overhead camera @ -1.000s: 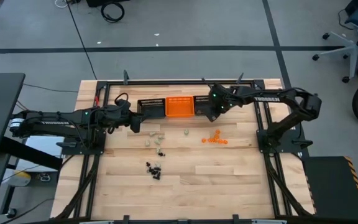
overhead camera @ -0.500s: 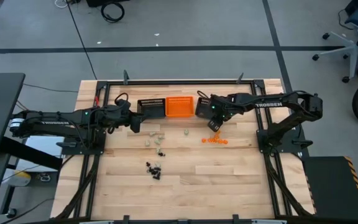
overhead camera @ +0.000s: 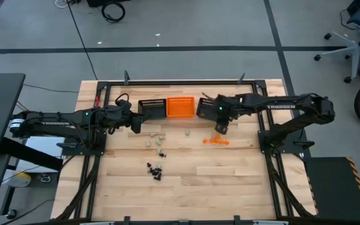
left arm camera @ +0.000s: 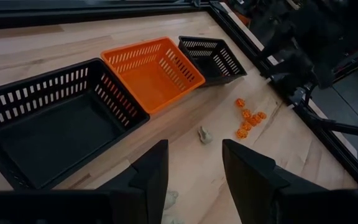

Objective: Sort Halloween decoration
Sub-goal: Adjust the right black bin

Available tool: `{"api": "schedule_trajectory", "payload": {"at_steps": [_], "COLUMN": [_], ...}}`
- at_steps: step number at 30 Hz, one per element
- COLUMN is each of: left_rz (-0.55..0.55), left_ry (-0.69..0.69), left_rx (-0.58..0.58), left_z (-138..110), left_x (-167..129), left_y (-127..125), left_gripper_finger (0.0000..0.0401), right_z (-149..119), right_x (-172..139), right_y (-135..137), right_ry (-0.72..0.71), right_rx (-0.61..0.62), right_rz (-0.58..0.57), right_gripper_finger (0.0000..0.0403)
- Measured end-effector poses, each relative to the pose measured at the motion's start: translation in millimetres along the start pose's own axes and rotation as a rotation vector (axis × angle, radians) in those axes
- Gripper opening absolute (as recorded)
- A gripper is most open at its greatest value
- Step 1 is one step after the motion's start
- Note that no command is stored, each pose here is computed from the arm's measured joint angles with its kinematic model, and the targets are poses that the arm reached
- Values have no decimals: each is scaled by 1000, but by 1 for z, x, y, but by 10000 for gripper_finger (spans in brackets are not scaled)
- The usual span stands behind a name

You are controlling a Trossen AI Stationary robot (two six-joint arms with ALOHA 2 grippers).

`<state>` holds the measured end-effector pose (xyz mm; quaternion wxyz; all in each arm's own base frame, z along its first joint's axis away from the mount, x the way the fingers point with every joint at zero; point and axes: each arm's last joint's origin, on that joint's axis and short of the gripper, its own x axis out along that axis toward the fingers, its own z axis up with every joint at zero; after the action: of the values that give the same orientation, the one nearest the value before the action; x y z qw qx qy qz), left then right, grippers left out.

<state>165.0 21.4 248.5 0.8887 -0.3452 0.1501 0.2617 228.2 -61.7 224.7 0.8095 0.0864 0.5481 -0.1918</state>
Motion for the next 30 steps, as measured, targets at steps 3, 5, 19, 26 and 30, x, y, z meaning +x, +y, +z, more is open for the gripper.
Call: {"api": "schedule_trajectory", "payload": {"at_steps": [3,5,19,26,30], "left_rz": [0,0,0,0,0], "left_ry": [0,0,0,0,-1], "left_rx": [17,20,27,26,26], "left_z": [0,0,0,0,0], "left_x": [0,0,0,0,0], "left_y": [0,0,0,0,0], "left_gripper_finger": [157,157,157,157,157], "right_z": [-9,-11,-25,-32,-31], "right_x": [8,11,31,42,43], "right_y": [2,4,16,-1,-11], "right_ry": [49,67,20,30,25], "right_rx": [-54,-62,-181,-127,-83], "right_rz": [-30,10,140,16,-27], "right_gripper_finger": [162,162,162,162,162]}}
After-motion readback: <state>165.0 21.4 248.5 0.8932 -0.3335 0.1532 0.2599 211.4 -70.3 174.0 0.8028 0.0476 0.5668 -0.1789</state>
